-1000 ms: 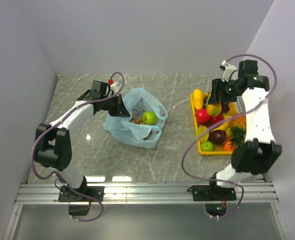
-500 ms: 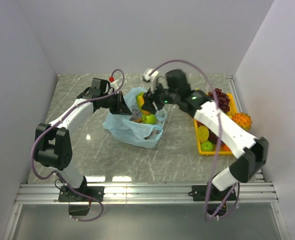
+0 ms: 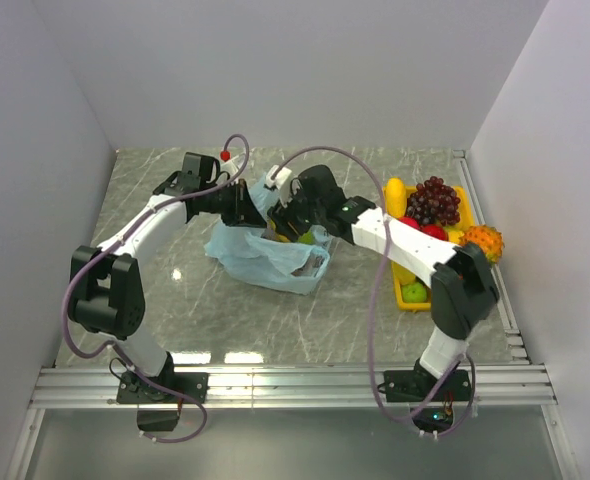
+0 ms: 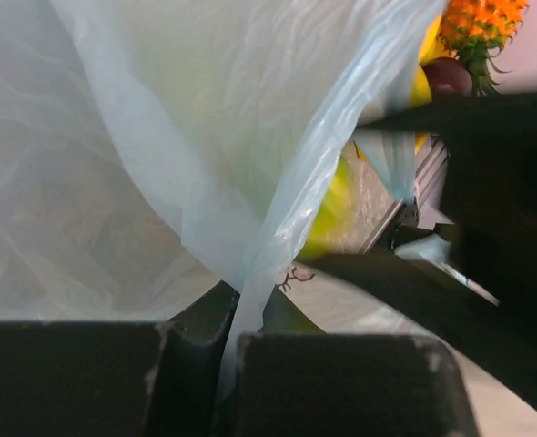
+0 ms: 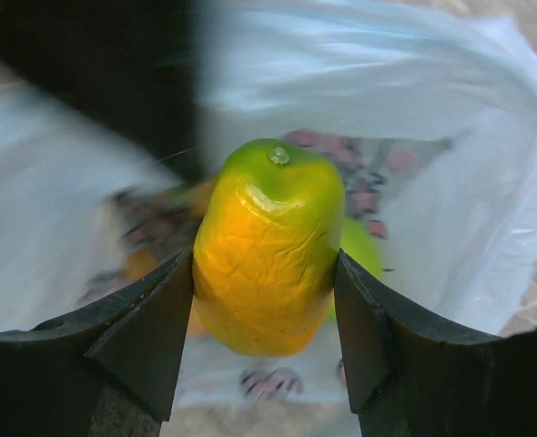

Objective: Place the fake fruits into the plastic bag and tie a complex knot

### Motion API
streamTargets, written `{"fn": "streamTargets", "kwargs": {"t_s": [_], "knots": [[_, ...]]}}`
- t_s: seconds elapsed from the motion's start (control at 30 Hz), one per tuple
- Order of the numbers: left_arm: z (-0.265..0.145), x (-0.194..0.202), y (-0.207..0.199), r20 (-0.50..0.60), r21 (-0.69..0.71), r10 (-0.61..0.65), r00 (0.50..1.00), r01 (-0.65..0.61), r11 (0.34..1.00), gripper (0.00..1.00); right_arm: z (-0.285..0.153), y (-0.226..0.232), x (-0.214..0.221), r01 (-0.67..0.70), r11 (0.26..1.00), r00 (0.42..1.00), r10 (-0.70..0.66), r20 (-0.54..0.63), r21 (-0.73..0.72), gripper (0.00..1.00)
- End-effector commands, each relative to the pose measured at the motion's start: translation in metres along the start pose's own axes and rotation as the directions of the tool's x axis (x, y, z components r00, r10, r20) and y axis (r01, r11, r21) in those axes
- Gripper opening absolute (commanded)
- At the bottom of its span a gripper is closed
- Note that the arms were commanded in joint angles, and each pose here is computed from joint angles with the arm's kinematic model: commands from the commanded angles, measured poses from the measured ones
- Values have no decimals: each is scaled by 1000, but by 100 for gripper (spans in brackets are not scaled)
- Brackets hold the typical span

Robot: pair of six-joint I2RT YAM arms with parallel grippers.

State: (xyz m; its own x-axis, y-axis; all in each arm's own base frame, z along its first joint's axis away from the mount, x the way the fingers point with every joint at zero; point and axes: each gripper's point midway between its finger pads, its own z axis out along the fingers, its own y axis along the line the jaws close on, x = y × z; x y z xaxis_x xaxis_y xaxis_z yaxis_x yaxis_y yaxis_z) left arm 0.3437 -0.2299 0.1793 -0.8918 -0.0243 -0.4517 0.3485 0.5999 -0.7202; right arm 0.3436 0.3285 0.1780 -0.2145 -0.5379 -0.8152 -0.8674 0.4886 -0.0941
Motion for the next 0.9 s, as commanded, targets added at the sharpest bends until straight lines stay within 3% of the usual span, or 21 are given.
{"fn": "streamTargets", "kwargs": {"t_s": [0.0,0.03,0.07,0.13,0.17,0.3,0.33,0.57,0.7,0.8,0.87], "knots": [[-5,-12,-16,6,60,42,999,-42,997,0,14,-63,-30,-87,968,993,65,100,234,16],[-3,-10,-12,-8,54,38,999,-38,998,0,22,-67,-33,-113,962,989,86,117,248,24],[-4,-10,-11,-9,55,39,999,-39,998,0,23,-77,-45,-137,947,982,93,163,289,47],[-3,-10,-7,-11,53,30,999,-30,998,0,31,-76,-53,-164,949,975,114,193,268,85],[-4,-11,-4,-12,48,24,1000,-23,999,0,32,-76,-56,-192,945,968,138,211,264,97],[-2,-13,5,-20,26,18,1000,-17,1000,0,21,-58,-60,-184,969,966,148,210,166,98],[-2,-14,7,-17,20,18,1000,-18,1000,0,3,-54,-73,-178,975,960,142,241,135,98],[-1,-19,20,19,-52,47,999,-46,998,3,-92,26,-73,-76,971,981,113,156,-225,100],[-2,-21,27,47,-91,54,997,-50,995,4,-140,36,-56,-97,964,986,128,110,-247,100],[-1,-16,29,39,-100,74,996,-70,993,5,-175,10,-28,-190,967,979,200,47,-171,100],[0,-13,31,41,-117,84,996,-78,990,4,-196,-22,4,-265,964,964,264,-19,-40,100]]}}
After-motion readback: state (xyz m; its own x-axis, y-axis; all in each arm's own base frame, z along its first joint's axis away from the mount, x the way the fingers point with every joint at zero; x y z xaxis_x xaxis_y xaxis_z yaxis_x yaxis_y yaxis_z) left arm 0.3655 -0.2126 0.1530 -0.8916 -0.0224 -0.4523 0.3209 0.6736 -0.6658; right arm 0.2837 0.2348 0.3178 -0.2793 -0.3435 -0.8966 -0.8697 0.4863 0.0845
